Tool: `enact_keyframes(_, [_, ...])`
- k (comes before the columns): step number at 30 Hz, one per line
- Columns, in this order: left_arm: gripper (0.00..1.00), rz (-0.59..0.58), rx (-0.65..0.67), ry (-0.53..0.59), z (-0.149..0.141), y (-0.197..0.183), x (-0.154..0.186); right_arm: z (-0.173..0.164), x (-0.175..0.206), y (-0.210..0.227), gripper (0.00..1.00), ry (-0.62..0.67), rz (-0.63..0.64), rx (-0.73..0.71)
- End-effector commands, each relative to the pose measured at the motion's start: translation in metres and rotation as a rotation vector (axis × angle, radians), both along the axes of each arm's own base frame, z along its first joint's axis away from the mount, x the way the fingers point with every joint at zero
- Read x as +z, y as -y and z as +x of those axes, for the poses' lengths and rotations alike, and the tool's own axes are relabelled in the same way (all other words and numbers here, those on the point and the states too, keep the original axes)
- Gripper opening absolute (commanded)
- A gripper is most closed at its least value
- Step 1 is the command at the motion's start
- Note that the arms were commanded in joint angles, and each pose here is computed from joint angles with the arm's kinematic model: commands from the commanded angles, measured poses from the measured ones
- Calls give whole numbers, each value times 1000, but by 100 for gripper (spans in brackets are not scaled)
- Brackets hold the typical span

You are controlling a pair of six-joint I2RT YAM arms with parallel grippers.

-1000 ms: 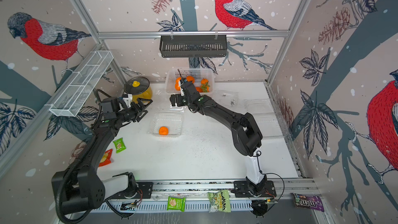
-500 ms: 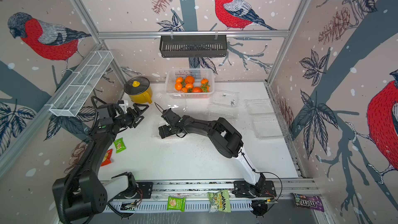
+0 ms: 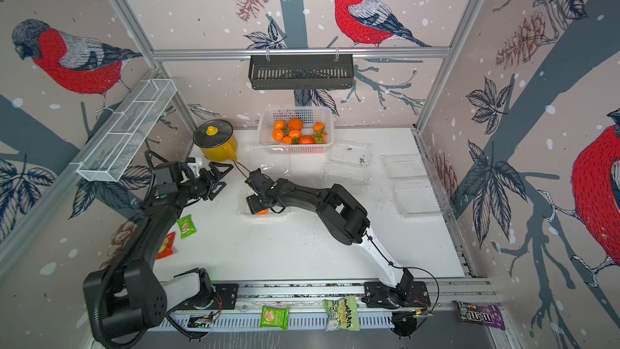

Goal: Take oranges out of containers
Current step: Pick up the orange from the packing box.

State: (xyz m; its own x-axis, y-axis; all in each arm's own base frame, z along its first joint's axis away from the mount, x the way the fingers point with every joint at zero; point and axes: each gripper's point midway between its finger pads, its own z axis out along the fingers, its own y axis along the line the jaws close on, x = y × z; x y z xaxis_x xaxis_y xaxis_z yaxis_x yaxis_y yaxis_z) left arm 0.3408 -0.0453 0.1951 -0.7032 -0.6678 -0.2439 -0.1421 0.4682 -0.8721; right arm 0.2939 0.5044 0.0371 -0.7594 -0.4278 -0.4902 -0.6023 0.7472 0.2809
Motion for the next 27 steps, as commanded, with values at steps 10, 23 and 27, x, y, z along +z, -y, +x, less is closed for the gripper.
enact_keyframes(10, [97,-13,-24,40,4,5,9,-19,-12,14,68,-9,-135,42])
enact_keyframes(23, [97,-13,-24,61,8,7,21,11,40,14,51,33,-24,5])
enact_keyframes(27, [97,-4,-35,87,18,13,34,42,109,20,52,79,119,-21])
